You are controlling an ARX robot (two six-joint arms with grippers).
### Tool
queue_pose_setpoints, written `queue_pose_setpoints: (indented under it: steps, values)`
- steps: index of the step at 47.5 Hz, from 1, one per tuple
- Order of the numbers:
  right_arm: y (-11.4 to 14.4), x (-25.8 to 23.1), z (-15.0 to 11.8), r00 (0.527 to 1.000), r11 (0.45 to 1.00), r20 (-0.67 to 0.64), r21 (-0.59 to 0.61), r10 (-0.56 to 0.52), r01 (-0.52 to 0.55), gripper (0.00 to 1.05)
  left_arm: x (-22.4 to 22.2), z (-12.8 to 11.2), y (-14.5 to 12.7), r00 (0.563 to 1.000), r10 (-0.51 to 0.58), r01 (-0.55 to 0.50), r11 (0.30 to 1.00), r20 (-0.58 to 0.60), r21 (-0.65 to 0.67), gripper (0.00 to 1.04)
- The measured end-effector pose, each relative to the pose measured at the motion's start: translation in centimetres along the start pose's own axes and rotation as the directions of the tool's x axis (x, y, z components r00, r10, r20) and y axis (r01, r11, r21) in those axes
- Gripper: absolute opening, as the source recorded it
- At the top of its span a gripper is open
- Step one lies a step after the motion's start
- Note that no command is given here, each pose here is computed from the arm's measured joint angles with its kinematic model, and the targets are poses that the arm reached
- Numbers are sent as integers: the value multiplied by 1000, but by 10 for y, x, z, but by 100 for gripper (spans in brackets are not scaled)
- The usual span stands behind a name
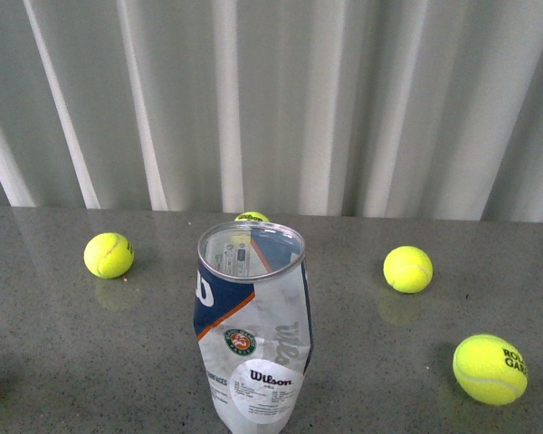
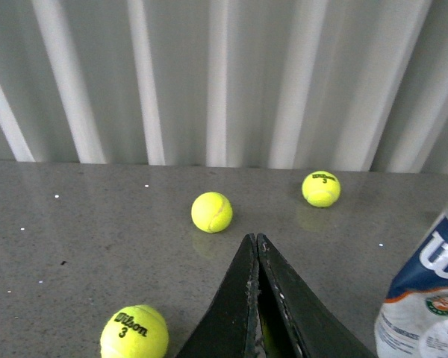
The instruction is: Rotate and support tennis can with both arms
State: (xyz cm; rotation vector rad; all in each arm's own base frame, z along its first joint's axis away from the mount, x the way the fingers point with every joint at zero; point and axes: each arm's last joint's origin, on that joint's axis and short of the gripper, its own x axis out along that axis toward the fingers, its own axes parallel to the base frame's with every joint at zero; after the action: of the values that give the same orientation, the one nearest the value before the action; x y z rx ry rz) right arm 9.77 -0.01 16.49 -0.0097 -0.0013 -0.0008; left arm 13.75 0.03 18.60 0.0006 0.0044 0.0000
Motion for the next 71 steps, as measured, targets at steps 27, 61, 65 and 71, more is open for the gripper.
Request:
queue_pose_setpoints:
  steps: [27, 61, 65, 71]
  values:
    - [0, 0, 0, 1000, 1000, 0, 0, 0, 0, 98, -20, -11, 0, 999, 0, 0, 1000, 34, -2, 4]
    - [0, 0, 0, 1000, 1000, 0, 0, 0, 0, 98, -41, -14, 0, 1000, 0, 0, 1000, 26, -3, 5]
    - [0, 0, 0, 1000, 1000, 0, 0, 0, 0, 98, -41, -14, 0, 1000, 0, 0, 1000, 26, -3, 21]
    - [0, 0, 0, 1000, 1000, 0, 0, 0, 0, 98, -41, -14, 0, 1000, 0, 0, 1000, 26, -3, 42]
